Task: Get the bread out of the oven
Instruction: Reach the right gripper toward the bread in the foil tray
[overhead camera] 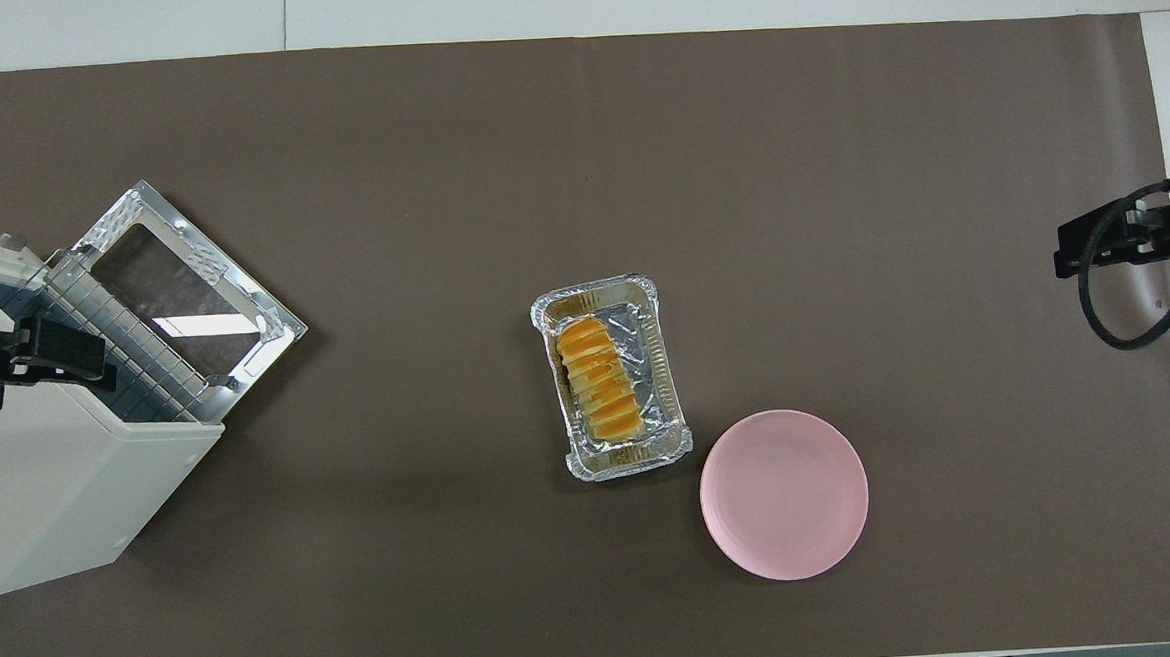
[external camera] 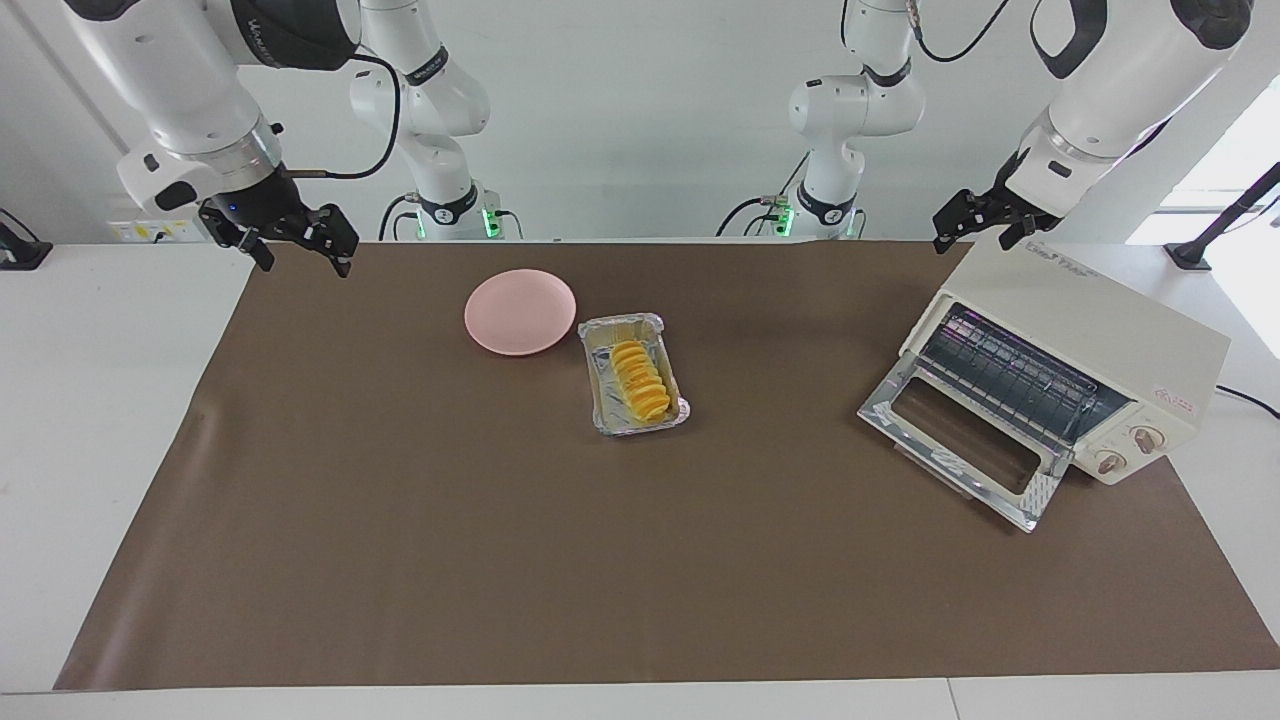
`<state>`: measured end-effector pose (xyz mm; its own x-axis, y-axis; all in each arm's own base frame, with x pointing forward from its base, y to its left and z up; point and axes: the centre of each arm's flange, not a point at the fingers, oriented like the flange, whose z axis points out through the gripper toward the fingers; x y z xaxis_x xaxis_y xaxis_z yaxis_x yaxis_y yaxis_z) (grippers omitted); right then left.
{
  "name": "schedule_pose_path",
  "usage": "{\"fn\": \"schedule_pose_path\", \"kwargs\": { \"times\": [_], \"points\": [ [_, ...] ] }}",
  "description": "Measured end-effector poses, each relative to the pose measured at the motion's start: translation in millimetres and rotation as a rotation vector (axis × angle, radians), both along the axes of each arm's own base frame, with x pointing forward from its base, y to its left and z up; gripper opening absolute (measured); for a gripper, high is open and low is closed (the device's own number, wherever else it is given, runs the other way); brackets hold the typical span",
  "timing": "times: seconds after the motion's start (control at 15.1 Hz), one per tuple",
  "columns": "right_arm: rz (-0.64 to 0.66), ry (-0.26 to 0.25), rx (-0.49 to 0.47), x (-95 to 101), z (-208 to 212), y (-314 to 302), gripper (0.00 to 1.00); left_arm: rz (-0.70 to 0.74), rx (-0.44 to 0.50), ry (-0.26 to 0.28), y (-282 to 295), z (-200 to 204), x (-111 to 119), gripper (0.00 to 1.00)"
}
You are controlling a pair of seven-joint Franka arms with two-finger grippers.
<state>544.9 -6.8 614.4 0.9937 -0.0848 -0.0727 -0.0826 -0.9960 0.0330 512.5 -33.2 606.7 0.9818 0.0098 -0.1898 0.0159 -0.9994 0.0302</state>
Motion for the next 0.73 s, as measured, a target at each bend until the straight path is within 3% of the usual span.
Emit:
{"fn": "schedule_pose_path", "kwargs": {
  "times": [0.27,0.73],
  "points": [
    [0.104,-0.047,0.023,7.3,-21.6,48.0,1.0,-0.001,-0.001,-0.016,-0.7,1.2,1.8,1.0],
    [0.423,-0.072,0.066,23.9,-120.2,165.3,1.0,0.0,0.0,-0.017,-0.4,1.2,1.9,1.0]
  ]
}}
